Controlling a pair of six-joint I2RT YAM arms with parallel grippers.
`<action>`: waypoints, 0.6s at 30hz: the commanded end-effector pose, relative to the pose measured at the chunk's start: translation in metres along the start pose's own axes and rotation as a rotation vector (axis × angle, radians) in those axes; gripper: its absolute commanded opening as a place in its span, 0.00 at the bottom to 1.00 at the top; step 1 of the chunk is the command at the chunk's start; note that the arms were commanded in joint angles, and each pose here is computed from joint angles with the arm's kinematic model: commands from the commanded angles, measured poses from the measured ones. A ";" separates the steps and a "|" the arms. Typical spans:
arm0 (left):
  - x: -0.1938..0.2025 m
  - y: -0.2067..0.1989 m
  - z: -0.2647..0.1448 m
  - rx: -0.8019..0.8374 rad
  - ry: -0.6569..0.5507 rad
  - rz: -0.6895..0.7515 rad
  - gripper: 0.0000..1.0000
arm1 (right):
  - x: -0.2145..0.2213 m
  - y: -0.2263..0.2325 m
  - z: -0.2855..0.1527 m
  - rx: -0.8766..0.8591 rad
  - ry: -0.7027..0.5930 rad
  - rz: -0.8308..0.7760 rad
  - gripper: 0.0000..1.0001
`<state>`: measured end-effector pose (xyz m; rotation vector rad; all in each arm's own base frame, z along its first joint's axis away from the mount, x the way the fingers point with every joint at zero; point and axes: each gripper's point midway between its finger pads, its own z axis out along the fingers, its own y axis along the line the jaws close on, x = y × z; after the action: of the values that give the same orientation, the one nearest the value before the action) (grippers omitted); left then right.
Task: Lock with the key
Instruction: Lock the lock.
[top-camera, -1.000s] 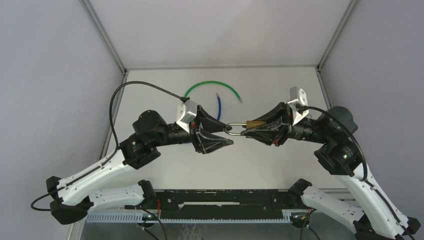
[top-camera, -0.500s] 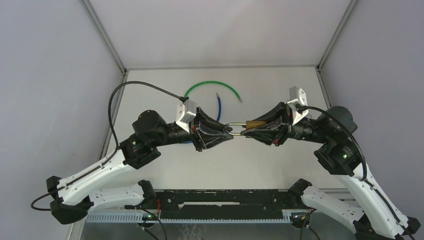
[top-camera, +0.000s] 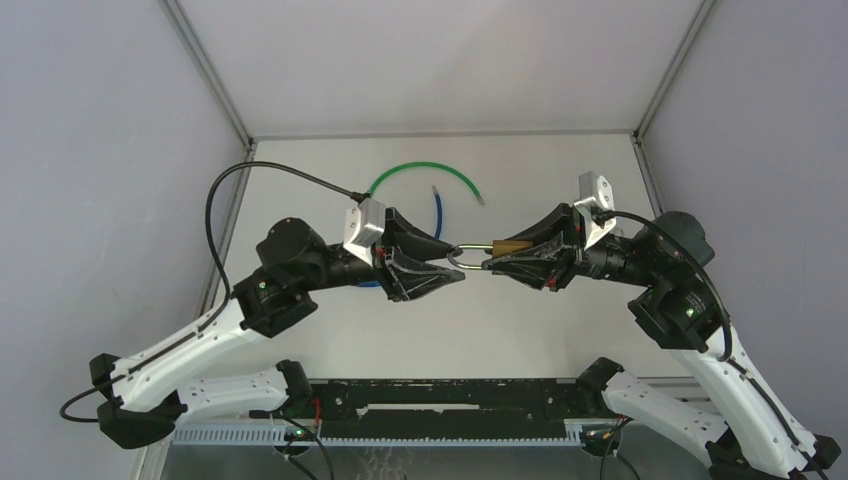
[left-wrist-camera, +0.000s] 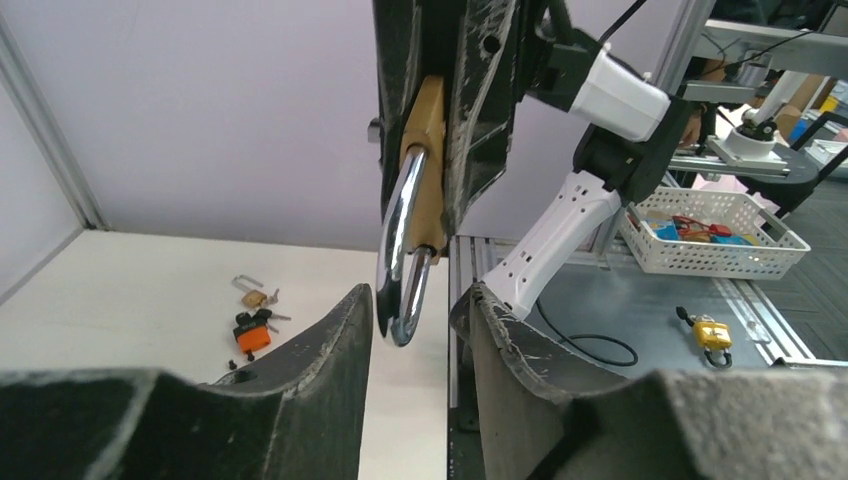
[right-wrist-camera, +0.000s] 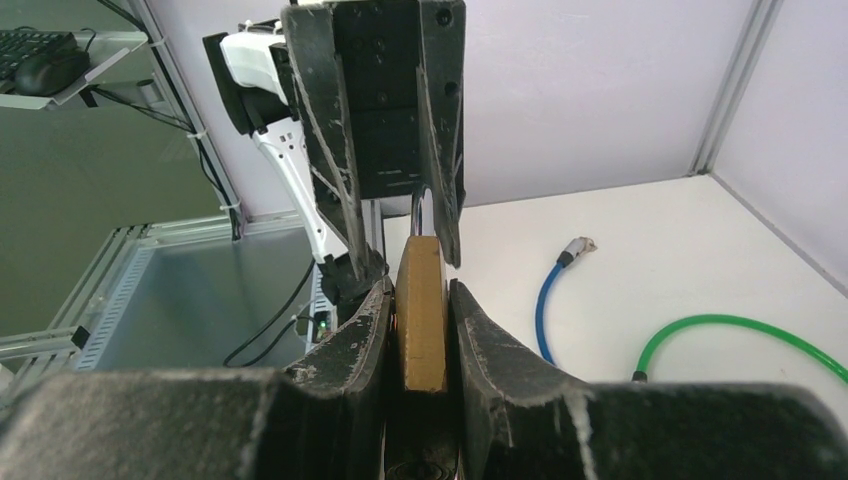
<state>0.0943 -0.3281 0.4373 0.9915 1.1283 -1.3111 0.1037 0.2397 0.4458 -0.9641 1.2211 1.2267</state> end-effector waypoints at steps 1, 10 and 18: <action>-0.052 -0.016 -0.004 0.048 -0.117 0.083 0.44 | -0.033 0.006 -0.001 -0.015 -0.103 -0.089 0.00; -0.036 -0.012 0.002 0.040 -0.065 0.030 0.30 | -0.039 0.010 -0.005 -0.011 -0.121 -0.103 0.00; -0.037 -0.014 0.005 0.048 -0.065 0.026 0.09 | -0.037 0.009 -0.004 -0.014 -0.116 -0.095 0.00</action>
<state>0.0927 -0.3331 0.4374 1.0079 1.1425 -1.3232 0.0993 0.2381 0.4470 -0.9763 1.2102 1.2380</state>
